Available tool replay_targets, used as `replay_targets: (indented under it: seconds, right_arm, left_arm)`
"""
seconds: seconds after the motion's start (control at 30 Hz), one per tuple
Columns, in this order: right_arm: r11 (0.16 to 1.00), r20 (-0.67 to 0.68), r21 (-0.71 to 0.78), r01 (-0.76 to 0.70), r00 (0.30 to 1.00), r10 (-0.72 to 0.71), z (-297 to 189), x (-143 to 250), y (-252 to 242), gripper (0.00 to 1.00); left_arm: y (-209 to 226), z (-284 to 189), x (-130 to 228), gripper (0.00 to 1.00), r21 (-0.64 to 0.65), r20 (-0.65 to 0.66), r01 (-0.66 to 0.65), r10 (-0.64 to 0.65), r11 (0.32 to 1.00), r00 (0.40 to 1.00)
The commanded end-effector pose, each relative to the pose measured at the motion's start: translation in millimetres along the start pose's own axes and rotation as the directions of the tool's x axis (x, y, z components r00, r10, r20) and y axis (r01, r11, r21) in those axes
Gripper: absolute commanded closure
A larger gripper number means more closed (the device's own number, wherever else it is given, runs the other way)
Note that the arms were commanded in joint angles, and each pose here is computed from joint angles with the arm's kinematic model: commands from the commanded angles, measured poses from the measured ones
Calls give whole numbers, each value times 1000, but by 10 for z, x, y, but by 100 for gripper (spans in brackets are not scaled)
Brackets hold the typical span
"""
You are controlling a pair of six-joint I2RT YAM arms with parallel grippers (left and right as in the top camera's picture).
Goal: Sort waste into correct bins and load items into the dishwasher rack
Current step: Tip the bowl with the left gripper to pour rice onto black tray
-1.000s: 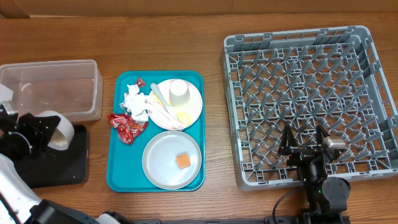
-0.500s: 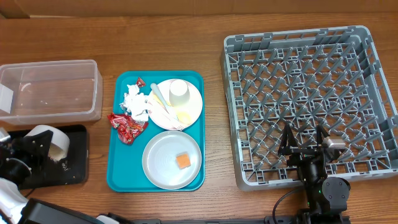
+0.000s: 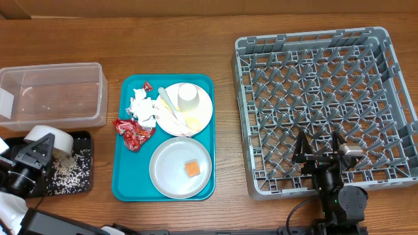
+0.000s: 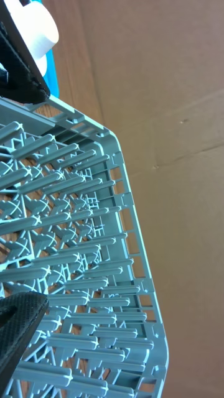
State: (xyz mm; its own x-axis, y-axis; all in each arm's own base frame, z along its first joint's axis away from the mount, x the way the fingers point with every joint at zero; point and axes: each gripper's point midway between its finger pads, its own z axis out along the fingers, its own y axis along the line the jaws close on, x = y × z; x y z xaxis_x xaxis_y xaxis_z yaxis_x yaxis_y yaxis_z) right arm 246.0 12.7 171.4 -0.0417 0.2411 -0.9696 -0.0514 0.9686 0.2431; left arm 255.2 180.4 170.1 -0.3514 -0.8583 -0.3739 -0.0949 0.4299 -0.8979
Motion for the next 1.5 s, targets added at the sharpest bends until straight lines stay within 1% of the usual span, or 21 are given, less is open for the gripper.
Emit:
replay_targets:
  seconds: [0.0, 0.27, 0.37, 0.47, 0.63, 0.8, 0.9, 1.0, 1.07, 1.13, 1.17, 1.23, 1.4, 1.43, 1.47]
  right_arm:
    - [1000, 7, 11, 8, 1000, -8, 2, 10, -28, 0]
    - [1000, 7, 11, 8, 1000, -8, 2, 10, -28, 0]
    - [1000, 7, 11, 8, 1000, -8, 2, 10, -28, 0]
    - [1000, 7, 11, 8, 1000, -8, 2, 10, -28, 0]
    - [1000, 7, 11, 8, 1000, -8, 2, 10, -28, 0]
    - [1000, 7, 11, 8, 1000, -8, 2, 10, -28, 0]
    - [1000, 7, 11, 8, 1000, -8, 2, 10, -28, 0]
    - [1000, 7, 11, 8, 1000, -8, 2, 10, -28, 0]
    - [1000, 7, 11, 8, 1000, -8, 2, 10, -28, 0]
    - [1000, 7, 11, 8, 1000, -8, 2, 10, -28, 0]
    - [1000, 7, 11, 8, 1000, -8, 2, 10, -28, 0]
    - [1000, 7, 11, 8, 1000, -8, 2, 10, -28, 0]
    - [1000, 7, 11, 8, 1000, -8, 2, 10, -28, 0]
    - [1000, 7, 11, 8, 1000, -8, 2, 10, -28, 0]
    - [1000, 7, 11, 8, 1000, -8, 2, 10, -28, 0]
  left_arm:
    - [-119, -17, -1, 96, 64, 5, -28, 28, 998, 1000]
    - [-125, -36, 5, 96, 77, 14, -50, 50, 996, 999]
    - [-78, -92, -4, 96, 69, 34, -37, 35, 997, 999]
    - [-87, -168, -12, 96, 98, 66, -59, 53, 993, 996]
    - [-10, -274, -34, 96, 82, 104, -35, 27, 996, 994]
    - [-61, -281, -39, 96, 110, 109, -55, 43, 992, 993]
    - [-196, -301, -43, 96, 186, 118, -82, 60, 979, 991]
    - [-165, -298, -42, 96, 171, 115, -65, 46, 983, 992]
    - [-211, -306, -40, 96, 197, 118, -71, 48, 978, 992]
    - [-128, -294, -45, 96, 148, 116, -76, 59, 986, 992]
    - [-128, -292, -37, 96, 151, 113, -58, 41, 987, 993]
    - [-89, -287, -40, 96, 126, 114, -79, 64, 989, 991]
    - [-84, -286, -40, 96, 123, 114, -82, 68, 989, 991]
    - [-87, -286, -35, 96, 125, 113, -75, 61, 989, 992]
    - [-99, -280, -5, 96, 134, 105, -41, 27, 990, 994]
